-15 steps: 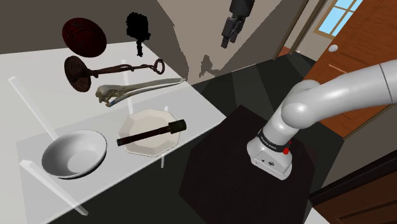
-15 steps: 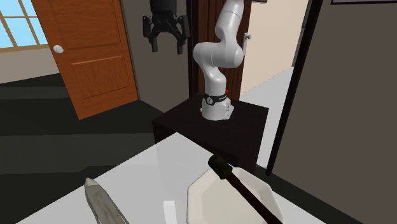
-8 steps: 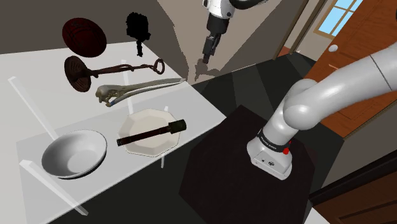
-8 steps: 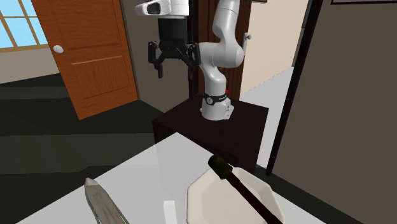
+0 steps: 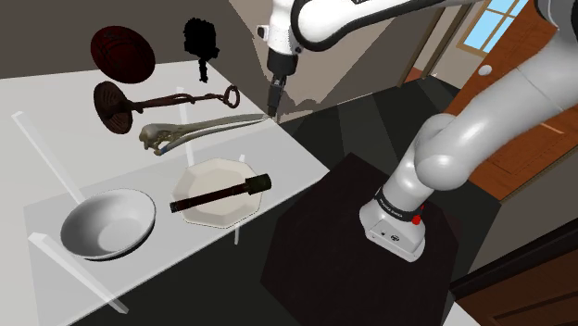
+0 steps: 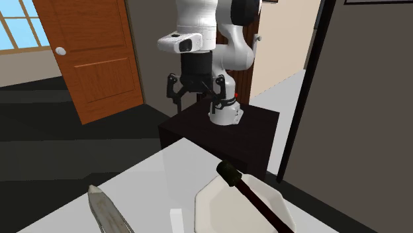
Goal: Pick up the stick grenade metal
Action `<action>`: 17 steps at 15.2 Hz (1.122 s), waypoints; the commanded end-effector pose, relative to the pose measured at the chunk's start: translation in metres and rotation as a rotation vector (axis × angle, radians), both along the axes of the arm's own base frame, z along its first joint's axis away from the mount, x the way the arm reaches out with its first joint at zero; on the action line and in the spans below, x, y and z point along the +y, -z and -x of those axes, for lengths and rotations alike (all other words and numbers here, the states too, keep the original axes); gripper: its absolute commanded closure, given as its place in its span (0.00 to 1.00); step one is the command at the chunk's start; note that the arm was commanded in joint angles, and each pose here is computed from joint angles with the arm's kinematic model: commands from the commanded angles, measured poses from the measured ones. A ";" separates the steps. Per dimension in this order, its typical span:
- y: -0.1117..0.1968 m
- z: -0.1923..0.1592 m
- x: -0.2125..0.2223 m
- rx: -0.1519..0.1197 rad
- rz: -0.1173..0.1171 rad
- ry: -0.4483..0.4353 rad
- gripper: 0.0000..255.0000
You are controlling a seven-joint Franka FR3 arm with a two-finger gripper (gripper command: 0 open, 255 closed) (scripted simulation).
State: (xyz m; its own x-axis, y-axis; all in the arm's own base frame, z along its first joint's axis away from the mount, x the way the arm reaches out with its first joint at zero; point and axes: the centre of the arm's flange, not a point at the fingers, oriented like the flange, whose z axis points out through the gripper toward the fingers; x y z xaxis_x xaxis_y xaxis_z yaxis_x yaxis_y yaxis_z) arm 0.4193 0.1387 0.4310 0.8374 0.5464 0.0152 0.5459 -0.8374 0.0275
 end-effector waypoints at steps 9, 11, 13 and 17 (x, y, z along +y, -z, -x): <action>0.091 -0.010 0.100 0.000 0.028 -0.278 0.00; 0.110 -0.009 0.120 0.000 0.034 -0.334 0.00; 0.128 -0.007 0.139 0.001 0.040 -0.389 0.00; 0.165 0.000 0.178 0.001 0.051 -0.500 0.00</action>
State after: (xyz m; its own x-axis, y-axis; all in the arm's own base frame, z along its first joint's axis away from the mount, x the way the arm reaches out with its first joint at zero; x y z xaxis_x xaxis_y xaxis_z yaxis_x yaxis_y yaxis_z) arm 0.4248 0.3074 0.2794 0.4991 0.8663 -0.0214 0.8656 -0.4972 0.0598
